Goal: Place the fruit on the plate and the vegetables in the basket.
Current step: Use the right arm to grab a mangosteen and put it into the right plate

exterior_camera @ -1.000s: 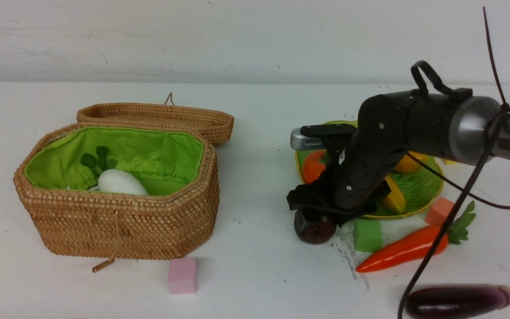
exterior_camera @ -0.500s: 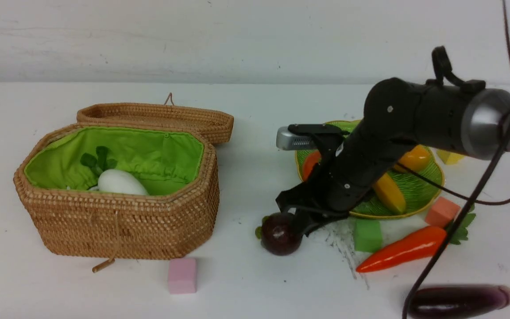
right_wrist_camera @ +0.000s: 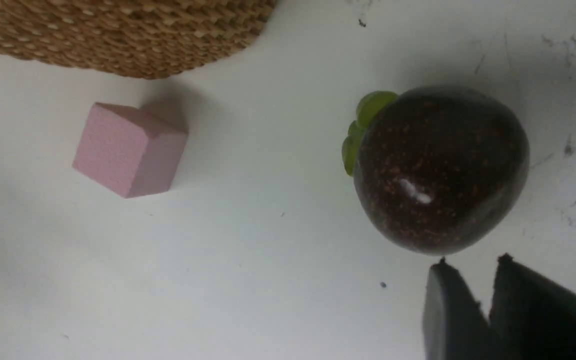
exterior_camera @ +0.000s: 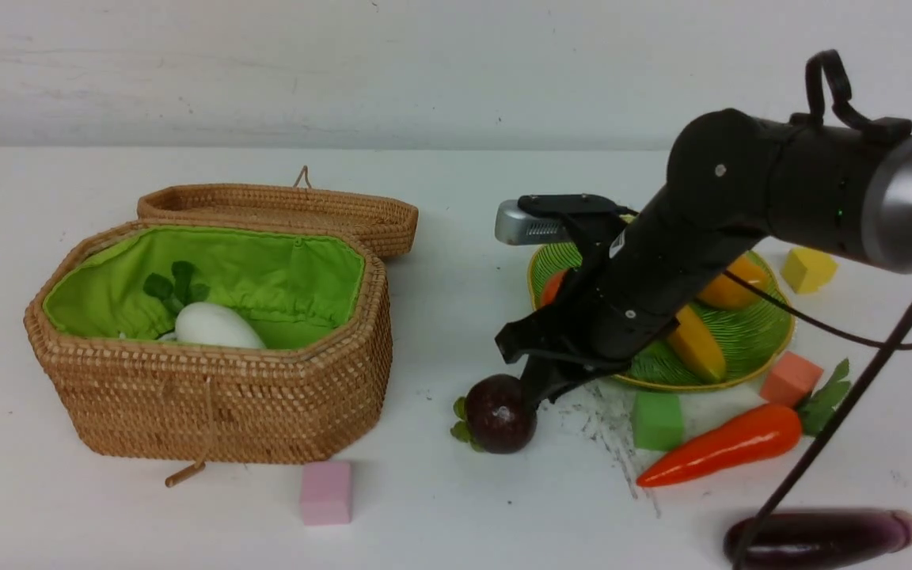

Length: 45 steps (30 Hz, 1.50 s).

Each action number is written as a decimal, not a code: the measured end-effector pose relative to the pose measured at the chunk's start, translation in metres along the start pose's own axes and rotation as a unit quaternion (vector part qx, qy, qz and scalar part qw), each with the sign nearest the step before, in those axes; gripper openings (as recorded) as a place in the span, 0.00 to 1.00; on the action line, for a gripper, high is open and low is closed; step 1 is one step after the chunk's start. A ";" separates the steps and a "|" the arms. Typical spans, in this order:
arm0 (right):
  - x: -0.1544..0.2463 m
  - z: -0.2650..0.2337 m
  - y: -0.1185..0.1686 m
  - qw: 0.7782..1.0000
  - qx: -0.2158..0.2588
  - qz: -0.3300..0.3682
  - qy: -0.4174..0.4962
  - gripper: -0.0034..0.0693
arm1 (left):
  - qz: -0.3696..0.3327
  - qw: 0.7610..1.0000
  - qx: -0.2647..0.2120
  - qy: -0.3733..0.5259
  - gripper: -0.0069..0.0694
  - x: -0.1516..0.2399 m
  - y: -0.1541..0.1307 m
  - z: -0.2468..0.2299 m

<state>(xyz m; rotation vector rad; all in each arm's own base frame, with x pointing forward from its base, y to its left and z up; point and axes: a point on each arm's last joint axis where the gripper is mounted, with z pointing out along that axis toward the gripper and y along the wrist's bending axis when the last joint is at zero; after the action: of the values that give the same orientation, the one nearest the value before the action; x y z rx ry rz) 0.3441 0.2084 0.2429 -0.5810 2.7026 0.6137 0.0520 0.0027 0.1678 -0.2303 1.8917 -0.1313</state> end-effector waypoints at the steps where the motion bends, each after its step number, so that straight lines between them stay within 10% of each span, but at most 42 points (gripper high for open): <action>1: -0.001 0.000 0.000 1.000 0.000 0.011 -0.003 0.47 | 0.000 1.000 0.000 0.000 0.31 0.000 0.000 0.000; 5: -0.004 0.003 0.002 0.999 0.001 0.031 -0.022 0.83 | 0.000 1.000 0.000 0.000 0.31 0.000 0.000 0.000; 9: -0.006 0.020 -0.001 0.999 0.005 0.039 -0.031 0.97 | 0.000 1.000 0.000 0.000 0.32 0.000 0.000 0.000; 20: 0.003 0.076 -0.021 0.999 0.013 0.039 0.021 0.80 | 0.000 1.000 0.000 0.000 0.32 0.000 0.000 0.000; 34: -0.014 -0.029 0.001 0.995 0.030 -0.019 -0.095 0.80 | 0.000 1.000 0.000 0.000 0.33 0.000 0.000 0.000; 45: -0.019 -0.057 -0.138 0.955 0.122 0.212 -0.167 0.80 | 0.000 1.000 0.000 0.000 0.35 0.000 0.000 0.000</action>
<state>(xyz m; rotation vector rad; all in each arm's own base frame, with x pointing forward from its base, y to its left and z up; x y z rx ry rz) 0.4111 0.0740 0.2525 0.1637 2.5264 0.4164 0.0520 0.0027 0.1678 -0.2299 1.8917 -0.1307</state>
